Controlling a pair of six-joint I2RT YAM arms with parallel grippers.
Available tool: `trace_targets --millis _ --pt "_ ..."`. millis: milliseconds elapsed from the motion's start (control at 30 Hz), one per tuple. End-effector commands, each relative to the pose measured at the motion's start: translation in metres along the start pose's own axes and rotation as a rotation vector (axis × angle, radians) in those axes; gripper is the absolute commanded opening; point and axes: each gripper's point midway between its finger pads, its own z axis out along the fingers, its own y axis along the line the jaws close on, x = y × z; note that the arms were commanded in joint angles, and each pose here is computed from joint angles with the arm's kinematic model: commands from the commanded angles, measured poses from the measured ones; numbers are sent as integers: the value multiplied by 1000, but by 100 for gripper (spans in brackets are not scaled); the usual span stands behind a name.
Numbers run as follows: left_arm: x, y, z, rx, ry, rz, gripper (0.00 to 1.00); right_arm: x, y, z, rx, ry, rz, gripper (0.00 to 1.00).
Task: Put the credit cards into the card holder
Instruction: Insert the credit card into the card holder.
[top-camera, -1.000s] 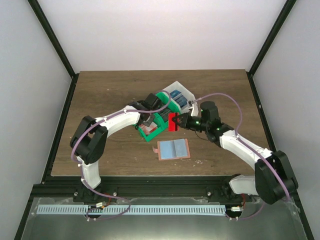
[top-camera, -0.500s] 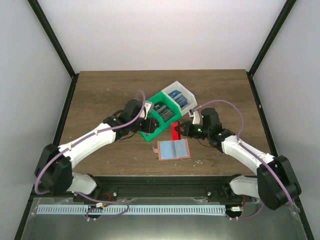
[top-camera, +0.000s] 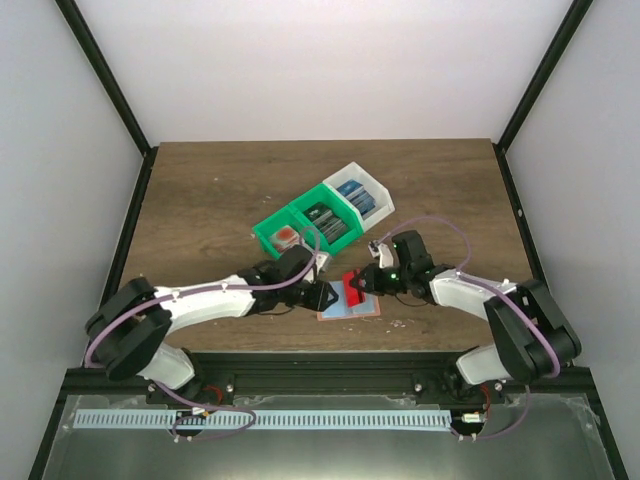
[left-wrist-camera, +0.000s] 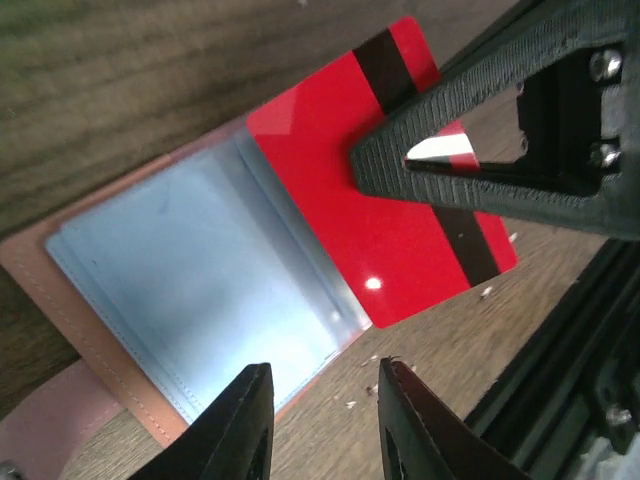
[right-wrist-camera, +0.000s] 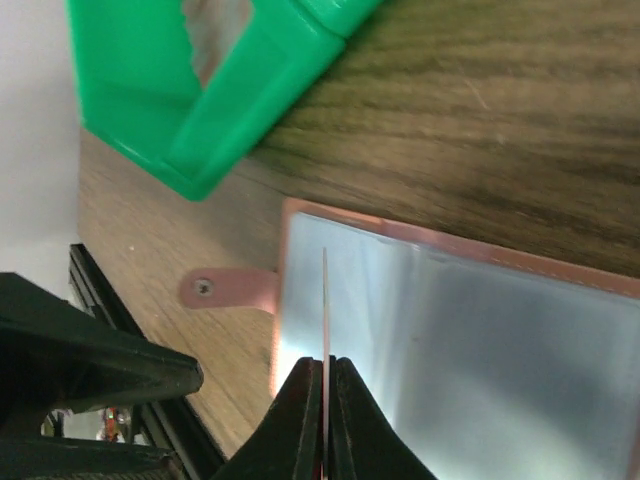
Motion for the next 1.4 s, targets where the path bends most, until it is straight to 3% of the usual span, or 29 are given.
trace_targets --millis 0,400,1133,1367 --pt "8 7 20 -57 5 10 31 2 -11 8 -14 -3 -32 2" --pt "34 42 36 -225 78 -1 27 16 -34 23 -12 14 19 2" --pt "49 55 39 -266 107 -16 22 24 -47 30 -43 -31 193 2" --pt "49 56 39 -270 105 -20 22 34 -30 37 -133 32 180 2"
